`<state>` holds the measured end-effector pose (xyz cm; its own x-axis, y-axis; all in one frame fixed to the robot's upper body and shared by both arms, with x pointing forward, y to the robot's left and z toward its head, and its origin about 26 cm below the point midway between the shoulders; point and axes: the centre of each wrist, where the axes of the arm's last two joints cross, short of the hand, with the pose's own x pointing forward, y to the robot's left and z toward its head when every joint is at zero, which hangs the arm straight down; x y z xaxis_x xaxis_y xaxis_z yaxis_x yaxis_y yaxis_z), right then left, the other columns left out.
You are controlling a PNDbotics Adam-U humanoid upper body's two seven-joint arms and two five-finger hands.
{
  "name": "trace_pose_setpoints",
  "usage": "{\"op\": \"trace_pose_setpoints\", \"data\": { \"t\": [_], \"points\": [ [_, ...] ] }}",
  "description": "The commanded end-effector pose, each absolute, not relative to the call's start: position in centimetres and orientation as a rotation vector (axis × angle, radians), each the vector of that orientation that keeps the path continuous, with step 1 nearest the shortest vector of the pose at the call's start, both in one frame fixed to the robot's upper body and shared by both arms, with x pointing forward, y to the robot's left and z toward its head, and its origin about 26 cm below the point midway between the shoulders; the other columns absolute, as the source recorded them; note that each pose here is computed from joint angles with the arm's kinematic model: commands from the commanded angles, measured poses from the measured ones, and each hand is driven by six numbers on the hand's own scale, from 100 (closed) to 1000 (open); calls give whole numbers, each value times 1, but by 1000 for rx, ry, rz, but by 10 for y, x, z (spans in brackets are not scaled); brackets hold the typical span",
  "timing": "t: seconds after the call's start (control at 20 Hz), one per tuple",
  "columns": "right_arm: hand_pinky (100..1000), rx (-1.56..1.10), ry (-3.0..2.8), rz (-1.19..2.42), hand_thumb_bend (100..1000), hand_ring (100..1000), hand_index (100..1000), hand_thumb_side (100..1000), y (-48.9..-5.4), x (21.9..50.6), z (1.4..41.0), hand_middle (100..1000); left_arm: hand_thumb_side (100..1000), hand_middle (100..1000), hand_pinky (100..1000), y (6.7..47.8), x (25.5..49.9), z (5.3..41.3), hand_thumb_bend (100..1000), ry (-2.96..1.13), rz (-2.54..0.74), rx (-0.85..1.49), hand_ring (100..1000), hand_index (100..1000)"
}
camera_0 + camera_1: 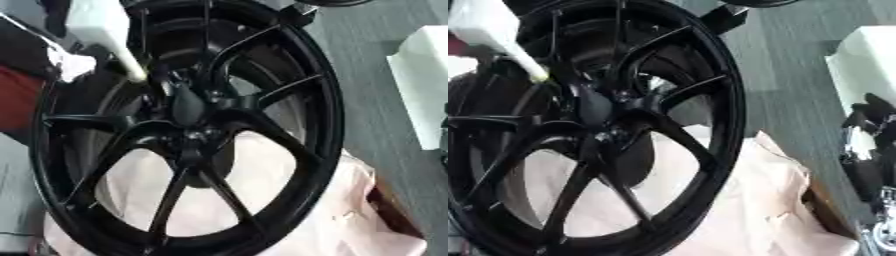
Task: Pull the pin out of the wheel hub.
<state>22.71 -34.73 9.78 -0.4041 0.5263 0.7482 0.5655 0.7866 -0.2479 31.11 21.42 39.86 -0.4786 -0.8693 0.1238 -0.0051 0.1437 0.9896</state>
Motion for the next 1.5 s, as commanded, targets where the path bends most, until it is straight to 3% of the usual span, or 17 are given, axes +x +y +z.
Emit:
{"op": "trace_pose_setpoints", "data": {
  "t": [0.05,0.3,0.6,0.65,0.7,0.75,0.9,0.95,1.0,1.05,1.1,1.2,1.5],
  "points": [
    [770,-825,-2098,-51,100,797,842,591,-351,225,102,694,256,252,648,253,319,421,100,-1690,-1213,981,460,461],
    [770,-827,-2100,-51,100,797,842,588,-352,224,102,695,260,248,644,315,353,415,100,-1606,-937,1083,459,468],
    [771,-834,-2102,-59,100,798,842,586,-354,223,102,696,262,253,645,384,376,390,100,-1483,-712,1124,464,480],
    [771,-834,-2103,-60,100,798,842,598,-354,223,102,697,185,258,648,393,378,385,100,-1465,-692,1122,468,486],
    [771,-834,-2105,-60,100,798,842,587,-354,223,102,697,260,266,651,400,379,380,100,-1449,-675,1123,471,493],
    [771,-834,-2107,-60,100,798,842,588,-354,223,102,697,259,279,658,406,380,376,100,-1433,-663,1128,479,505],
    [770,-834,-2110,-64,100,799,843,588,-354,223,102,697,253,390,703,418,383,361,100,-1387,-676,1116,540,609],
    [770,-832,-2111,-64,100,799,843,588,-354,223,102,697,241,465,732,420,383,357,100,-1371,-689,1106,587,675],
    [771,-829,-2111,-63,100,799,843,587,-354,223,102,697,214,593,786,423,384,353,100,-1353,-705,1092,692,781],
    [771,-828,-2111,-62,100,799,843,587,-354,223,102,697,282,727,843,426,385,350,100,-1334,-723,1077,797,853],
    [771,-828,-2112,-62,100,799,842,586,-354,222,102,697,612,801,891,428,385,348,100,-1313,-745,1066,861,902],
    [771,-829,-2112,-64,100,799,843,587,-355,222,102,698,904,838,920,433,385,346,309,-1280,-783,1058,892,933],
    [771,-825,-2111,-67,100,799,843,587,-355,222,102,698,953,835,914,439,384,345,291,-1262,-808,1039,888,930]
  ]
}}
